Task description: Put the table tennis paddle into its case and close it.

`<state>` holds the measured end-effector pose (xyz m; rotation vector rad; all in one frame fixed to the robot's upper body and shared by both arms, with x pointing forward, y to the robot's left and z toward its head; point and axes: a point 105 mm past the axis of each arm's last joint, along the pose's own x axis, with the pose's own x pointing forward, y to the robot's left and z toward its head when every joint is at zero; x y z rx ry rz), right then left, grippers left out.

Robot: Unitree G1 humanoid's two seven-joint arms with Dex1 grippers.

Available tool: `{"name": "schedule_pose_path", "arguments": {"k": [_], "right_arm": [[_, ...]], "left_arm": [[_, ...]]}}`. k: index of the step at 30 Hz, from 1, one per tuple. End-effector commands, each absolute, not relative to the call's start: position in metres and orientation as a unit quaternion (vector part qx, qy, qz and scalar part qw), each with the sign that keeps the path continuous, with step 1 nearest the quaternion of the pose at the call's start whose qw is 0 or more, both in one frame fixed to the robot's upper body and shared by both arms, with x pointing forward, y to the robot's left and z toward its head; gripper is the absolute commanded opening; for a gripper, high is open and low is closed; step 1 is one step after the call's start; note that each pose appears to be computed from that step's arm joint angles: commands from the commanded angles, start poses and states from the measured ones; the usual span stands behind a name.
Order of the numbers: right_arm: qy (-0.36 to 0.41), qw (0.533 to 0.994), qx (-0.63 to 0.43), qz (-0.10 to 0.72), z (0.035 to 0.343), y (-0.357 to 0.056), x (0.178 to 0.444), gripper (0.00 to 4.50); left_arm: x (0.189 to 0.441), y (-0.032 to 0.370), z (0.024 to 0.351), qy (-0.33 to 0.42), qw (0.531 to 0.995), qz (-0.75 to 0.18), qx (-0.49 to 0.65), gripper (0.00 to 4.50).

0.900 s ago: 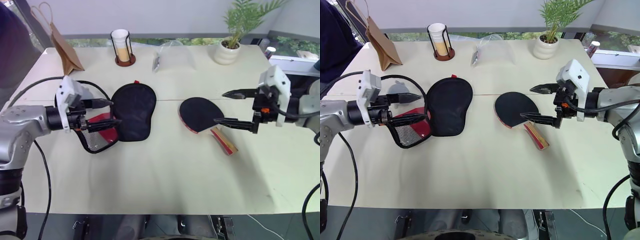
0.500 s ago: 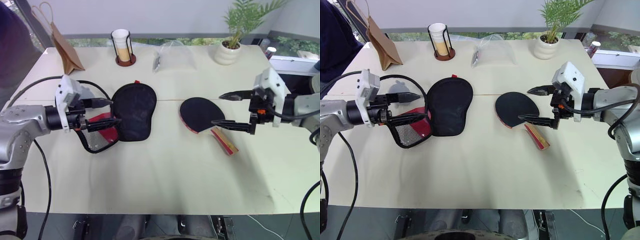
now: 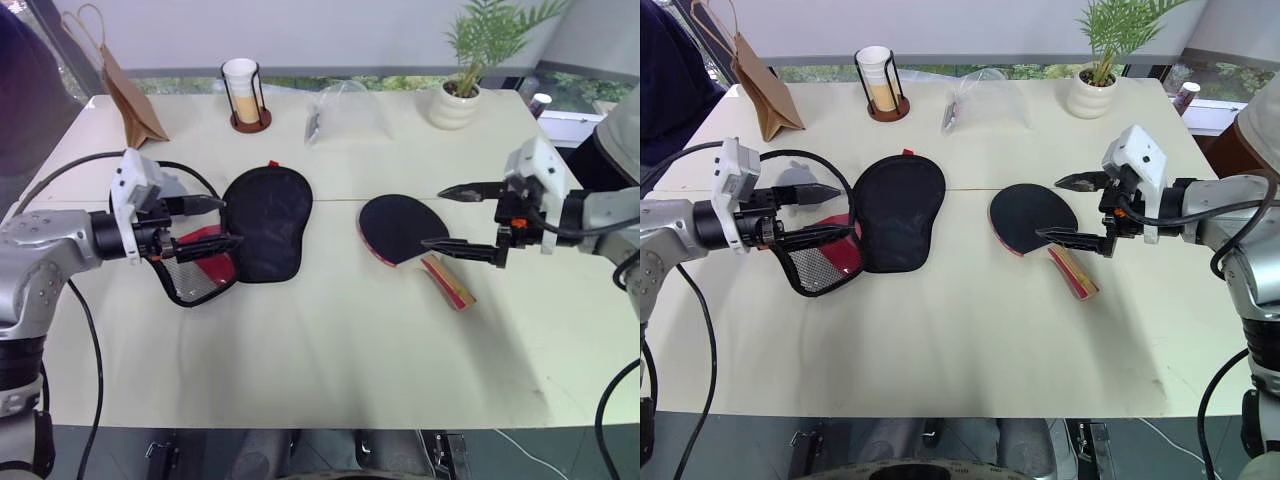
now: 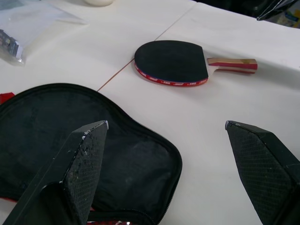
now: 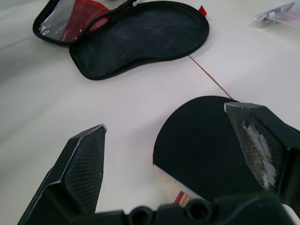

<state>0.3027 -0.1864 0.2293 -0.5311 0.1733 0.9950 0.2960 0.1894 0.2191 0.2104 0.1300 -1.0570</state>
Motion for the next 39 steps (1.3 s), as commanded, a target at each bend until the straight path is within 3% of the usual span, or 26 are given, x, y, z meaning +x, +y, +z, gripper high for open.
{"name": "schedule_pose_path", "arguments": {"k": [1, 8, 18, 26, 37, 39], "right_arm": [[0.065, 0.848, -0.229, 0.473, 0.24, -0.174, 0.306, 4.41], [0.123, 0.836, -0.135, 0.518, 0.207, -0.096, 0.312, 4.41], [0.233, 0.811, -0.109, 0.526, 0.151, 0.0, 0.33, 4.41], [0.266, 0.833, -0.117, 0.47, 0.124, 0.018, 0.358, 4.41], [0.283, 0.832, -0.096, 0.468, 0.108, 0.041, 0.366, 4.41], [0.284, 0.832, -0.109, 0.465, 0.103, 0.042, 0.367, 3.91]], "left_arm": [[0.295, 0.188, 0.233, 0.035, 0.856, -0.502, 0.116, 4.18], [0.302, 0.202, 0.238, 0.036, 0.866, -0.481, 0.128, 4.18], [0.296, 0.214, 0.239, 0.046, 0.871, -0.47, 0.136, 4.18], [0.287, 0.213, 0.234, 0.054, 0.872, -0.467, 0.139, 4.18], [0.283, 0.211, 0.232, 0.055, 0.874, -0.462, 0.143, 4.18], [0.283, 0.211, 0.232, 0.055, 0.874, -0.461, 0.145, 4.18]]}}
